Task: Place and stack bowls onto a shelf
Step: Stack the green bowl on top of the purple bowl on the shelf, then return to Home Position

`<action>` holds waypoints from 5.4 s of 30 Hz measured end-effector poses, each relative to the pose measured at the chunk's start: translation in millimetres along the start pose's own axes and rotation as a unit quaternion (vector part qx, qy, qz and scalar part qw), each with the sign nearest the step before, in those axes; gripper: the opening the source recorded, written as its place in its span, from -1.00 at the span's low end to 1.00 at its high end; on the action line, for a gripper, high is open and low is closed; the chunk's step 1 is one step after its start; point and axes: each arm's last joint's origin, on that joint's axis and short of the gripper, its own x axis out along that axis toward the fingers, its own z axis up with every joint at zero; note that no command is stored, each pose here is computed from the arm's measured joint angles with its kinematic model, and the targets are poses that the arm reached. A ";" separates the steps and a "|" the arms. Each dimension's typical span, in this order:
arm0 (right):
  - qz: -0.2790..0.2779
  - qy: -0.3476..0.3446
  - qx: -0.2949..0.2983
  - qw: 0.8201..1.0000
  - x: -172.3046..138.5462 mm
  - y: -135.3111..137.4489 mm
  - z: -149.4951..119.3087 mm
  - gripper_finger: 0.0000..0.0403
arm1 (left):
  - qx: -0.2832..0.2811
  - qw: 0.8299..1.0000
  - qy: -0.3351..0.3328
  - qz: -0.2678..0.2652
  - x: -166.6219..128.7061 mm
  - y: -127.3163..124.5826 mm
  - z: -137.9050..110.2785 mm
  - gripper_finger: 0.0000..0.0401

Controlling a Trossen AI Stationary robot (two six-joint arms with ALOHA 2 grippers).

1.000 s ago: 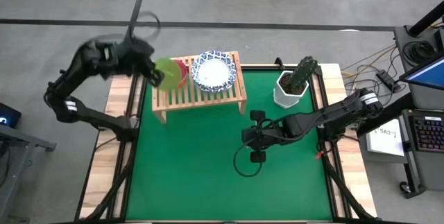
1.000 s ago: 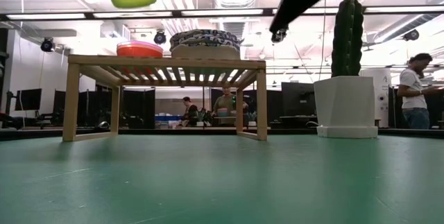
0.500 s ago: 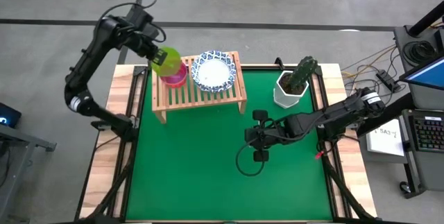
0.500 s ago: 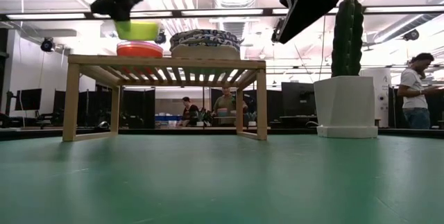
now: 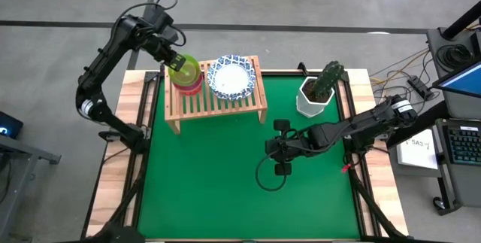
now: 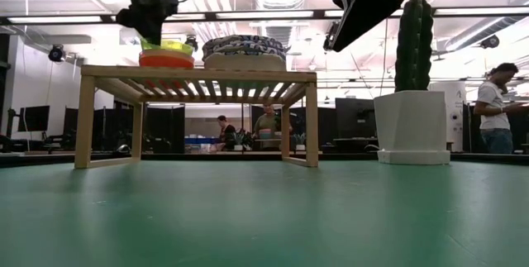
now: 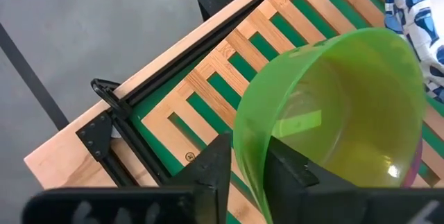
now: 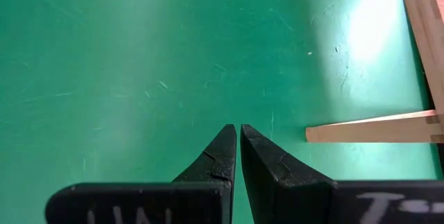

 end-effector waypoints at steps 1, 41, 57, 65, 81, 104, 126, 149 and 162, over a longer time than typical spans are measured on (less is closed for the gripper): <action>0.000 0.000 -0.001 1.000 0.0 0.0 0.0 -0.94 | 0.001 1.000 -0.002 0.000 -1.4 0.0 -0.8 -0.70; 0.000 -0.035 -0.026 0.999 1.0 -1.3 6.9 -0.94 | 0.052 0.994 -0.082 -0.054 7.9 -11.9 -75.8 -0.83; 0.000 -0.072 -0.007 0.997 23.5 -34.2 -5.6 -0.94 | 0.031 0.967 -0.239 -0.078 11.4 -34.8 -121.1 -0.83; 0.009 -0.081 0.000 0.997 22.8 -38.2 -8.7 -0.94 | 0.094 0.928 -0.267 -0.241 3.1 -54.8 -117.0 -0.83; 0.008 -0.085 -0.002 0.996 22.9 -38.8 -7.8 -0.94 | 0.083 0.979 -0.186 -0.018 42.6 -73.7 -92.2 -0.83; 0.104 -0.162 -0.077 0.978 28.3 -46.2 -21.5 -0.94 | 0.274 0.886 -0.261 -0.268 3.3 -115.0 -133.7 -0.83; 0.071 -0.324 0.008 0.943 -25.8 -78.7 -126.3 -0.94 | 0.281 0.762 -0.396 -0.429 67.6 -85.8 -249.9 -0.83; 0.057 -0.372 0.004 0.926 -40.3 -75.0 -150.1 -0.94 | 0.198 0.757 -0.432 -0.449 95.6 -69.6 -271.9 -0.83; 0.068 -0.436 0.007 0.897 -50.2 -67.0 -183.6 -0.94 | 0.233 0.757 -0.437 -0.426 111.3 -74.4 -274.9 -0.83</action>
